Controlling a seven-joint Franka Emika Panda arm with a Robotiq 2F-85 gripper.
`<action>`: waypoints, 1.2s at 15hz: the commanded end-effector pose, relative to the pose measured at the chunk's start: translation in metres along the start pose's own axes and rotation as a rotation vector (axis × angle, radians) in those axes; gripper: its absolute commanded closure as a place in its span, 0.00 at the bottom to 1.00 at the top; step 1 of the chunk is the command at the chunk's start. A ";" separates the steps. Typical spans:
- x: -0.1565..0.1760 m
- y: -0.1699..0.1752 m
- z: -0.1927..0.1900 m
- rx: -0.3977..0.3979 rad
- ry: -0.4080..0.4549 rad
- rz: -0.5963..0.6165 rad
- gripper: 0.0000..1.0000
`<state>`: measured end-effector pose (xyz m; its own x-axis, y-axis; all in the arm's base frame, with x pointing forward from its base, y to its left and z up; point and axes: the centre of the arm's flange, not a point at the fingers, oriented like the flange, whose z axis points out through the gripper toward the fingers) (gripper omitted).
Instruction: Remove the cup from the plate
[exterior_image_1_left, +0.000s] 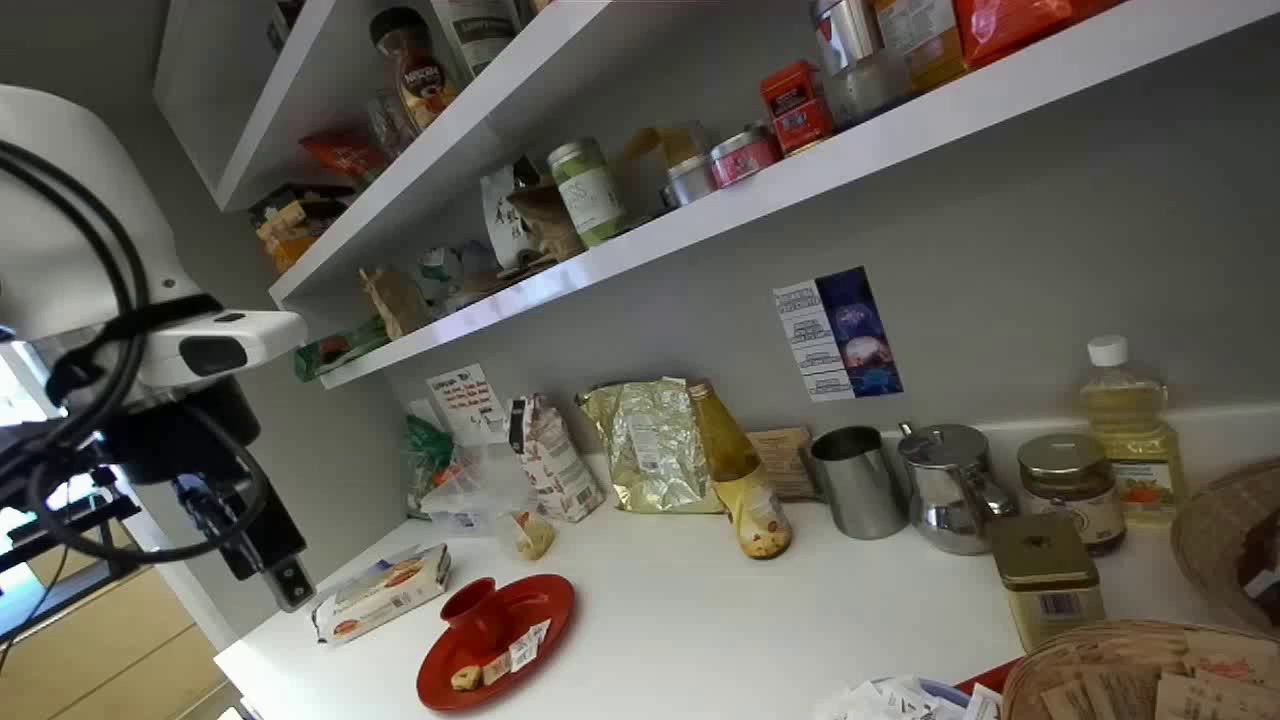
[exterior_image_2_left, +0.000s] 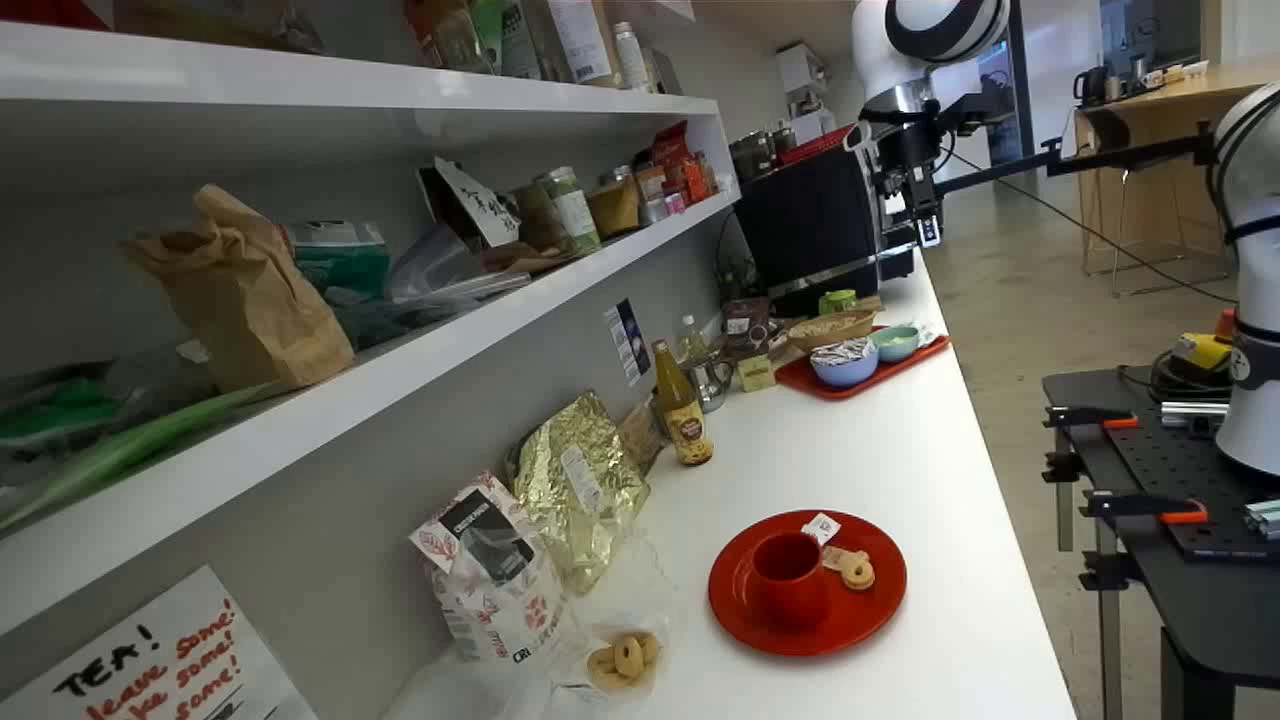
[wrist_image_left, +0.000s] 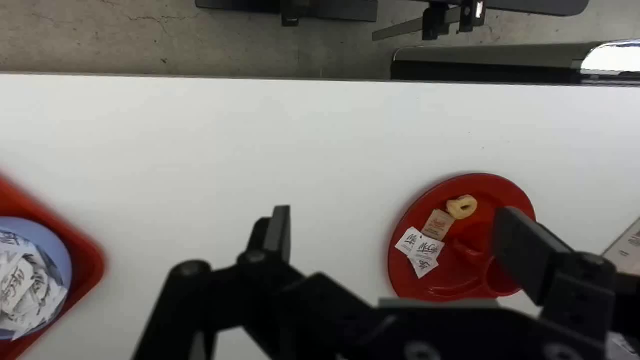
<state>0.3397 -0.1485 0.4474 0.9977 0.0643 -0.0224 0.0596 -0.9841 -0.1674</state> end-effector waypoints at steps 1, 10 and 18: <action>0.000 0.000 0.000 0.000 0.000 0.000 0.00; 0.015 -0.006 -0.010 -0.010 0.019 -0.020 0.00; 0.098 -0.082 -0.037 0.009 0.221 -0.124 0.00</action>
<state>0.3970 -0.0980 0.4908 0.9778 0.1187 0.1729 0.1471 -0.9758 -0.1617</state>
